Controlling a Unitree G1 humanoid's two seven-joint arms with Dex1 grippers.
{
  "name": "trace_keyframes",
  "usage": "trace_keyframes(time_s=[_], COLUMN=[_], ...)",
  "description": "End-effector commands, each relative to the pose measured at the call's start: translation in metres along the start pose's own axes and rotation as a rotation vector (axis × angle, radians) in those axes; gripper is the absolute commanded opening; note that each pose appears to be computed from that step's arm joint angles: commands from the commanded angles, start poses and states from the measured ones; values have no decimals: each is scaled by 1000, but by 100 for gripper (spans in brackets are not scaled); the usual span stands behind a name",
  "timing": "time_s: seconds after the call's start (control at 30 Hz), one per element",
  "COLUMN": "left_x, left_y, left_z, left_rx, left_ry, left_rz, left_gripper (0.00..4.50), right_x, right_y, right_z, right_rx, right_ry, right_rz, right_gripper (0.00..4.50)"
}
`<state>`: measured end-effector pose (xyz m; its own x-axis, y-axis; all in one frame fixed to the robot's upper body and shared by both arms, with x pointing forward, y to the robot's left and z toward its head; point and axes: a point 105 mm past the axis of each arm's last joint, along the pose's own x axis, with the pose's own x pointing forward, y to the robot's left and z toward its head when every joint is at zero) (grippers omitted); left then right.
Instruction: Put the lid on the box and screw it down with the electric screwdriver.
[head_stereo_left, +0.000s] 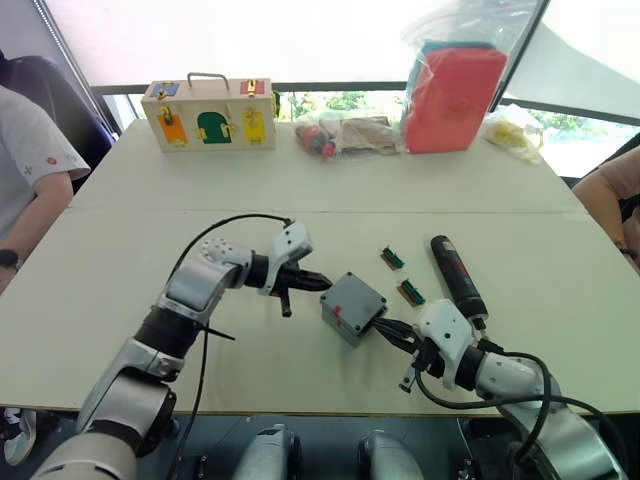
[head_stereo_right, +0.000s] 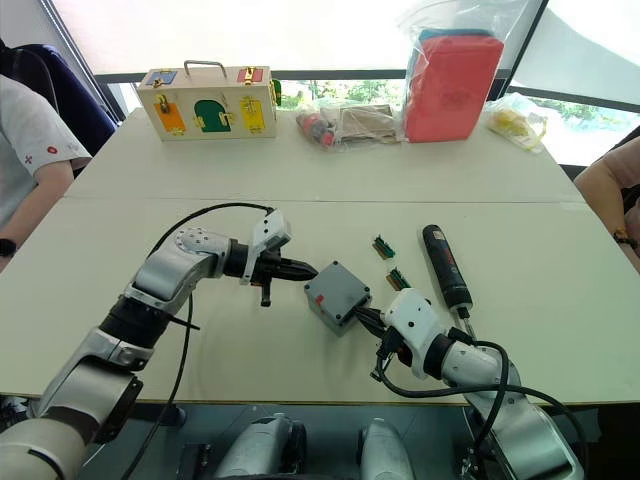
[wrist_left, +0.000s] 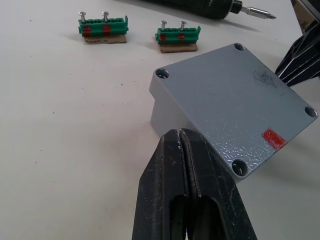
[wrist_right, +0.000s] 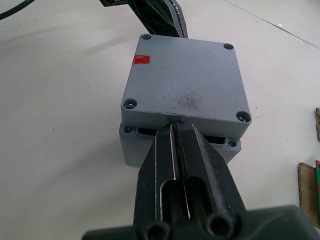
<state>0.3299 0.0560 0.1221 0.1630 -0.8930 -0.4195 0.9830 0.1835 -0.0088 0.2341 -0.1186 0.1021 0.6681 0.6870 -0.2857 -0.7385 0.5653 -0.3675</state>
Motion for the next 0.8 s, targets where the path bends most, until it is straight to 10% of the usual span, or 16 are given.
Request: trace_keyframes(time_s=[0.03,0.8], left_x=[8,9], left_y=[-11,-3], left_z=[11,-2], left_rx=[56,94], left_ry=[-30,28], left_rz=[-49,-5], left_gripper=[0,0], right_x=[-3,-7], right_y=[-1,-3], right_z=[12,12], right_rx=[-29,-31], right_ry=[-41,-40], right_rz=[-13,-20], right_gripper=[2,2])
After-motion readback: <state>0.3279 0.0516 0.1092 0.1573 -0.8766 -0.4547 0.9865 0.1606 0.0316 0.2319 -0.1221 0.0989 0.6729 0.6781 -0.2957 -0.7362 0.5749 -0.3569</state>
